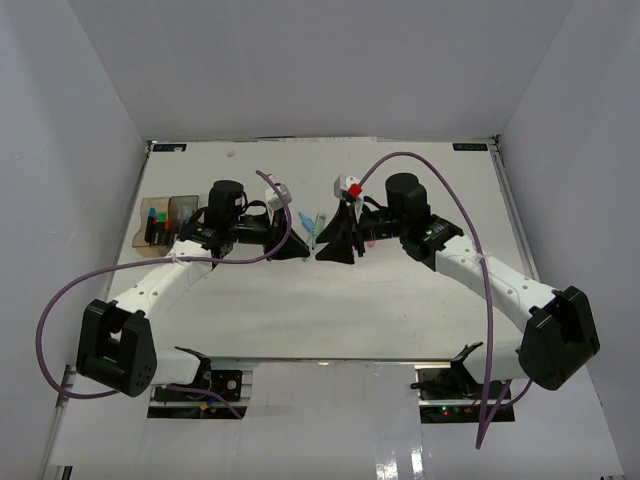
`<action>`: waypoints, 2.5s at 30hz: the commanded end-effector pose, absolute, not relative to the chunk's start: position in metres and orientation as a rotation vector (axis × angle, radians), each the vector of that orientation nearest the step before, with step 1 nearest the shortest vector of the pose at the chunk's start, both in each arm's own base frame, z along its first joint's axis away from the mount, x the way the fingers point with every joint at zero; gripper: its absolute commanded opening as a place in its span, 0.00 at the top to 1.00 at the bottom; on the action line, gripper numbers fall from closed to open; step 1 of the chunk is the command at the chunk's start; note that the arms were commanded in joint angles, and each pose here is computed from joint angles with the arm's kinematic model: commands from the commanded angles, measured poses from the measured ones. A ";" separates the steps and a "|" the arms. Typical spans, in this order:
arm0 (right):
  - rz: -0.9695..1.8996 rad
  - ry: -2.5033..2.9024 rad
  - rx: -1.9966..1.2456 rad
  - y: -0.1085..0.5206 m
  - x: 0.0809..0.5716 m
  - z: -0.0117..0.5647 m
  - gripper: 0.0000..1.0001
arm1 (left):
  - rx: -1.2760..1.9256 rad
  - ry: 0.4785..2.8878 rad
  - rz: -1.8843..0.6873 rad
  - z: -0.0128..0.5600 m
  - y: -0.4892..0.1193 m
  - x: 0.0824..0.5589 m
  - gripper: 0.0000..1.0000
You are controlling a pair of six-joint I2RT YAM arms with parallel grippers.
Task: Sort the stationery into containers
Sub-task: Close the pen cap on the pen.
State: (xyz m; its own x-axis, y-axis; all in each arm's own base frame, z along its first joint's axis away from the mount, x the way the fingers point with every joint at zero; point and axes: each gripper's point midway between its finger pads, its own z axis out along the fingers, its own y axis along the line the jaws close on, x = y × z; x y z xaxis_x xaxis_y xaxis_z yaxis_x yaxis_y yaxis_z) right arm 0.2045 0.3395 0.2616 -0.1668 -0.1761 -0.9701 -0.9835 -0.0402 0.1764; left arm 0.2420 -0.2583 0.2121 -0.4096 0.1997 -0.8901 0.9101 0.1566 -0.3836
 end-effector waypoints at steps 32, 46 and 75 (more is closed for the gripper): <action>1.326 1.397 -1.321 0.352 0.196 0.264 0.46 | 1.081 1.583 -1.251 0.231 -0.258 0.237 1.00; 1.328 1.398 -1.326 0.356 0.195 0.263 0.45 | 1.094 1.483 -1.227 0.240 -0.258 0.235 1.00; 1.215 1.396 -1.335 0.338 0.182 0.288 0.42 | 1.116 1.408 -1.186 0.246 -0.257 0.227 1.00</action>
